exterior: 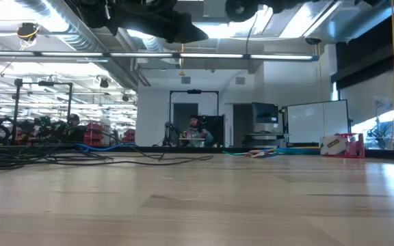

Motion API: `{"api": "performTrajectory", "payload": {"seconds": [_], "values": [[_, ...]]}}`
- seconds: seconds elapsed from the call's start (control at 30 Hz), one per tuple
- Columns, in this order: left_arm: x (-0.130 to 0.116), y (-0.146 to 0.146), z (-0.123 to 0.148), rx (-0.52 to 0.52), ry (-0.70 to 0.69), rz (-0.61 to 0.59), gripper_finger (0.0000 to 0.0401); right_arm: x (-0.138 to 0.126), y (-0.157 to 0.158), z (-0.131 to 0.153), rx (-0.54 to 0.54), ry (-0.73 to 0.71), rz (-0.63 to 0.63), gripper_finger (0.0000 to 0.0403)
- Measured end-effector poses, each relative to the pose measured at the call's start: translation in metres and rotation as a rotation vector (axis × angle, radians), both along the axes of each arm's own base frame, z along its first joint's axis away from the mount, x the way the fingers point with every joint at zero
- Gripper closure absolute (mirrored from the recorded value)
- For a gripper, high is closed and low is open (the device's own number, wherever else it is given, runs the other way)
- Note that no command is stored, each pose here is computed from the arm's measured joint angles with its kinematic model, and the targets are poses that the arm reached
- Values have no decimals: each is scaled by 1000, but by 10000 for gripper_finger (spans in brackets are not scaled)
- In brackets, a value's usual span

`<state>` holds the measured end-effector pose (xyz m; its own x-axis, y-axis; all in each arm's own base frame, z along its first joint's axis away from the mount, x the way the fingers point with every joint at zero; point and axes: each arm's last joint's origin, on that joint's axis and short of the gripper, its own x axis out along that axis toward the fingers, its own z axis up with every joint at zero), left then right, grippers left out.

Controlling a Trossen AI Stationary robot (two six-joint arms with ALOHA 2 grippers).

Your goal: Coiling cords

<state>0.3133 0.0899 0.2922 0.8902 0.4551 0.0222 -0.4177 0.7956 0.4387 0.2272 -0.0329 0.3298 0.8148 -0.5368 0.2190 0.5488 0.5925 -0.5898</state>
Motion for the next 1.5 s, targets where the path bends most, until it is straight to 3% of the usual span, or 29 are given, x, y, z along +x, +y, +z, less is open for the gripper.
{"api": "performTrajectory", "payload": {"seconds": [0.2,0.47,0.6,0.87,1.07,1.5], "values": [[2,-3,0,-113,-52,-94,246,-4,-19,4,-63,-14,-99,398],[29,-4,-28,-267,-197,-197,246,-5,-46,0,-4,-48,-109,398],[50,-8,-47,-267,-232,-229,246,-1,-51,-6,5,-30,-127,397],[86,-9,-57,-245,-173,-210,246,6,-52,-11,23,-30,-84,398],[86,-5,-61,-241,-125,-143,246,8,-52,-12,22,-27,-79,396],[86,-4,-61,-239,-124,-140,246,9,-52,-15,33,-8,-39,394]]}}
